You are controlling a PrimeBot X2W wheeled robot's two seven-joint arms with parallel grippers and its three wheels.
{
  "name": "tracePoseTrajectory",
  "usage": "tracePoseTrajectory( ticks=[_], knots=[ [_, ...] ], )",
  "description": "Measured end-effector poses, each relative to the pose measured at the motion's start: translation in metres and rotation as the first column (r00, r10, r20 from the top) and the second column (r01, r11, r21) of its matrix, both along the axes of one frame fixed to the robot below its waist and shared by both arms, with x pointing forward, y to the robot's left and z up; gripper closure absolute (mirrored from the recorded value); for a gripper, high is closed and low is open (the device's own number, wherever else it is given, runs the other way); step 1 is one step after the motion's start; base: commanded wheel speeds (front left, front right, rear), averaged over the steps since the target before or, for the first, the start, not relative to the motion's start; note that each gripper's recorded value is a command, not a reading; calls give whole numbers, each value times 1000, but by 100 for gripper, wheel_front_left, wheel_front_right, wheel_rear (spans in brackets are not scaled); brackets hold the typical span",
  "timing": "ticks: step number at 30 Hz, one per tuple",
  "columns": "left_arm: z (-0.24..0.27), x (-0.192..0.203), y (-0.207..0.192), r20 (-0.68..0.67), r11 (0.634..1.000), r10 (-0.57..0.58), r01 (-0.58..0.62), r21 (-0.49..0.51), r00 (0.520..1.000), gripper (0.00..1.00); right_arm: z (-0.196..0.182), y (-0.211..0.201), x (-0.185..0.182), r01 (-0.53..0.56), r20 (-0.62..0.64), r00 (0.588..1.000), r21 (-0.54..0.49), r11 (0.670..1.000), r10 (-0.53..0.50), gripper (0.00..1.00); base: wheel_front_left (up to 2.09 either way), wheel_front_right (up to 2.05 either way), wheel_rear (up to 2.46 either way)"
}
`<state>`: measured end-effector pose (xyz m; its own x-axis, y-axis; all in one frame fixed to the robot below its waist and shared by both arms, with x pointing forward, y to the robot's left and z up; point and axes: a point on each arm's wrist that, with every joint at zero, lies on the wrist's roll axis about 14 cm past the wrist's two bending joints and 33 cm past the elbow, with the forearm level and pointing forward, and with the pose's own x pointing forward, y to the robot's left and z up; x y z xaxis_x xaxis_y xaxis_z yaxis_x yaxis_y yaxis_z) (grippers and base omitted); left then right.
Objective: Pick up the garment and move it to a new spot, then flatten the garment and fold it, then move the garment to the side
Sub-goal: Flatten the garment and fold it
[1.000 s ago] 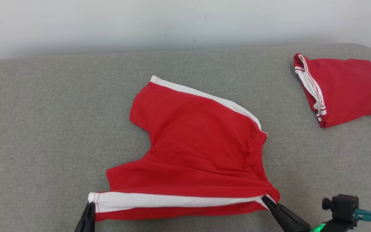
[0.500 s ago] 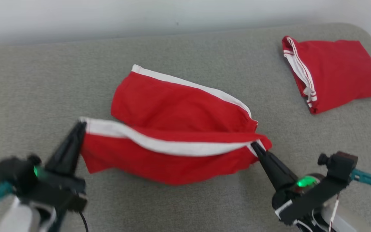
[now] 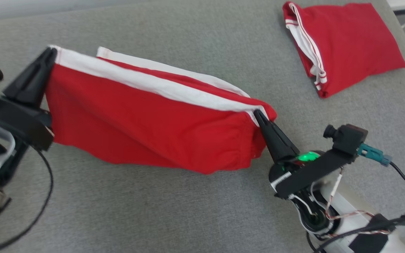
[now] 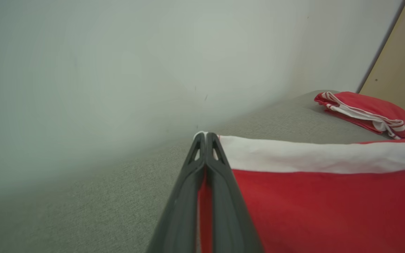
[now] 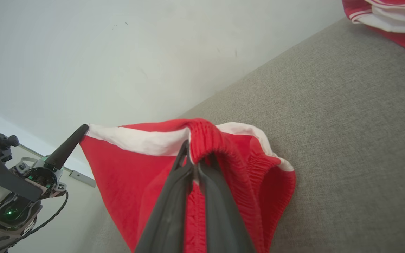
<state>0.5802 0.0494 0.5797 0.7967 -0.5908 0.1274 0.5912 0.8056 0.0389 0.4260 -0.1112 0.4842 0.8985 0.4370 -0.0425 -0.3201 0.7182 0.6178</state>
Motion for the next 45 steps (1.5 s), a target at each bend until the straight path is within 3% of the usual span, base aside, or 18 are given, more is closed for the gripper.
tracePoseTrajectory(
  ticks=[8, 20, 21, 22, 23, 39, 45],
  knots=[
    [-26, 42, -28, -63, 997, -54, 57, 58, 997, 100, -8, -11, 23, 86, -11, 996, 8, 996, -85, 100, 0, 0, 0],
    [-91, 69, -54, -187, 991, -70, 90, 100, 980, 100, -27, -21, 31, 148, -38, 988, -38, 988, -150, 100, 0, 0, 0],
    [-94, 69, -54, -192, 991, -70, 91, 101, 979, 58, -27, -22, 32, 146, -35, 988, -47, 988, -148, 76, 0, 0, 0],
    [-96, 70, -54, -188, 991, -68, 89, 104, 980, 0, -27, -22, 33, 145, -29, 989, -57, 988, -147, 38, 0, 0, 0],
    [-95, 70, -54, -179, 990, -69, 89, 105, 981, 0, -25, -23, 34, 145, -21, 989, -63, 987, -146, 0, 0, 0, 0],
    [-60, 51, -26, -95, 999, -18, 22, 44, 995, 0, -30, -43, 0, 146, -16, 988, -166, 975, -151, 0, 0, 0, 0],
    [-31, 34, -5, -31, 999, 42, -42, 5, 999, 0, 4, -53, -8, 192, 124, 978, -204, 960, -169, 0, 0, 0, 0]
  ],
)
